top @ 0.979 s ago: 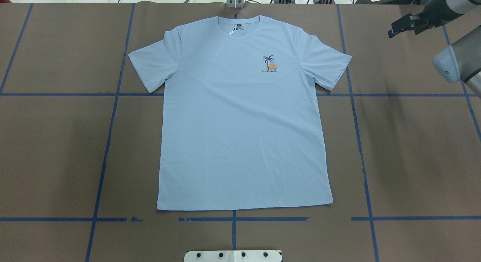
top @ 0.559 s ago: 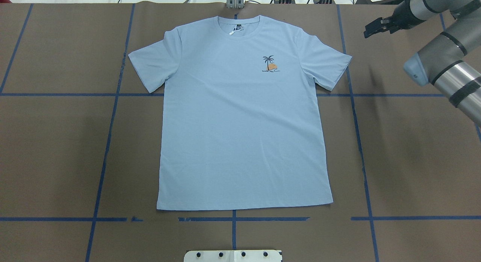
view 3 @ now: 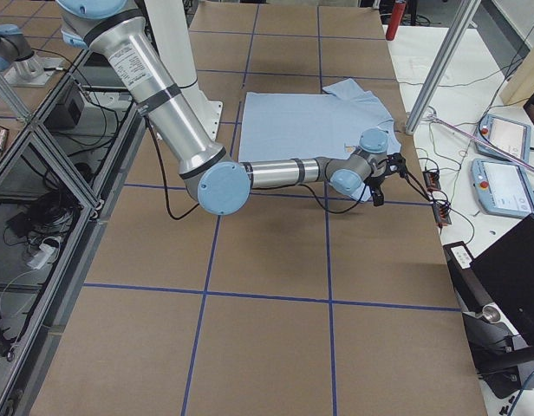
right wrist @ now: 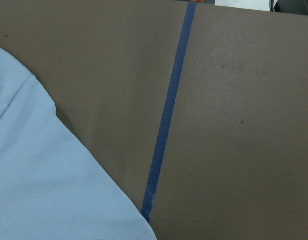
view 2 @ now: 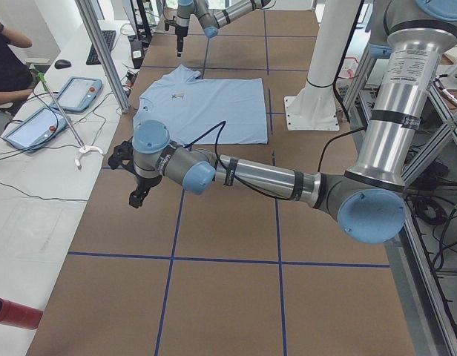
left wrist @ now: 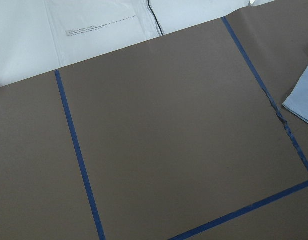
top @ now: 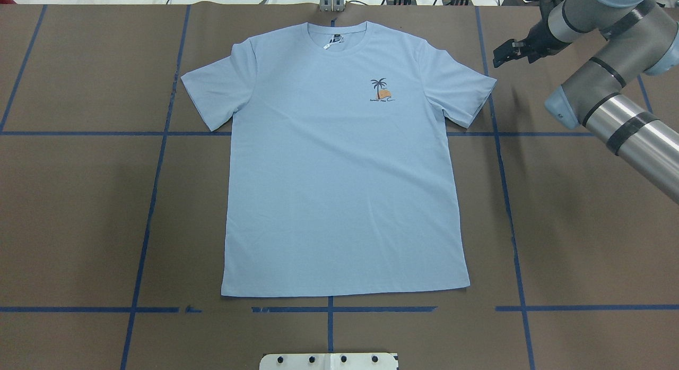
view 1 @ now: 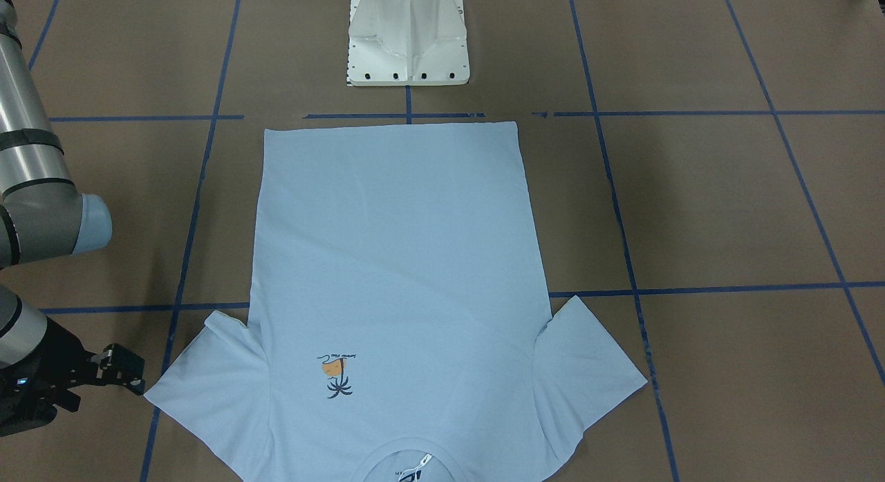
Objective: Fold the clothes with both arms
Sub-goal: 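Move the right gripper over the sleeve nearest it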
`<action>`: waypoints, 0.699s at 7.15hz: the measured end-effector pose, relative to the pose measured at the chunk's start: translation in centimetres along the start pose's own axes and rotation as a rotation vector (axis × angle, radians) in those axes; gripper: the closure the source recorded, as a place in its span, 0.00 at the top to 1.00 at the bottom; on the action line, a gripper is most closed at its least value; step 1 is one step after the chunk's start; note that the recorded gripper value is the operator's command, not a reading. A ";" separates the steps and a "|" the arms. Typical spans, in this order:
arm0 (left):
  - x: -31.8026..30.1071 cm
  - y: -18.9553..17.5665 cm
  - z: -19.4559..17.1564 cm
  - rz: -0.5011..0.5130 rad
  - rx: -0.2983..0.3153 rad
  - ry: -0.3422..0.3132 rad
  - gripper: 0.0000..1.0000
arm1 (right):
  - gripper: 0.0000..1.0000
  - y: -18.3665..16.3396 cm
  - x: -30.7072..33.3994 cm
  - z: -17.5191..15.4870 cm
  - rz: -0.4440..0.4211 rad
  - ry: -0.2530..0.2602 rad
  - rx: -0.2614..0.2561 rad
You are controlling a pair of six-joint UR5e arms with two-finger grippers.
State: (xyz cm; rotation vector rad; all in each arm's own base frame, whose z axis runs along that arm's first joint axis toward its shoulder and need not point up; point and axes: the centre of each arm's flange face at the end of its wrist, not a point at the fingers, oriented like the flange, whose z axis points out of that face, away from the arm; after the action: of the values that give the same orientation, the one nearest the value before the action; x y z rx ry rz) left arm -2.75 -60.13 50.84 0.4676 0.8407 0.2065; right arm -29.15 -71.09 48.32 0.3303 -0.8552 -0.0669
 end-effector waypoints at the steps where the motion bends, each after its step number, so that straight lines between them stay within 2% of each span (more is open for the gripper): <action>1: 0.1 0.0 -0.1 0.002 0.002 0.001 1.00 | 0.89 0.2 -0.4 1.0 0.000 0.002 -0.017; 2: 0.2 0.0 -0.1 0.003 0.003 0.001 1.00 | 0.88 0.3 -1.0 1.7 -0.002 0.004 -0.029; 5: 0.2 -0.1 -0.4 0.003 0.007 0.002 1.00 | 0.78 0.7 -2.2 3.6 -0.011 0.021 -0.050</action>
State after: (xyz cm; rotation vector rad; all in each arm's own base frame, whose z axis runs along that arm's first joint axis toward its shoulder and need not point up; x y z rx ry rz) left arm -2.92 -60.00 50.47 0.4751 0.8424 0.2074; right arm -33.37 -70.99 49.14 0.2889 -0.8297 -0.0949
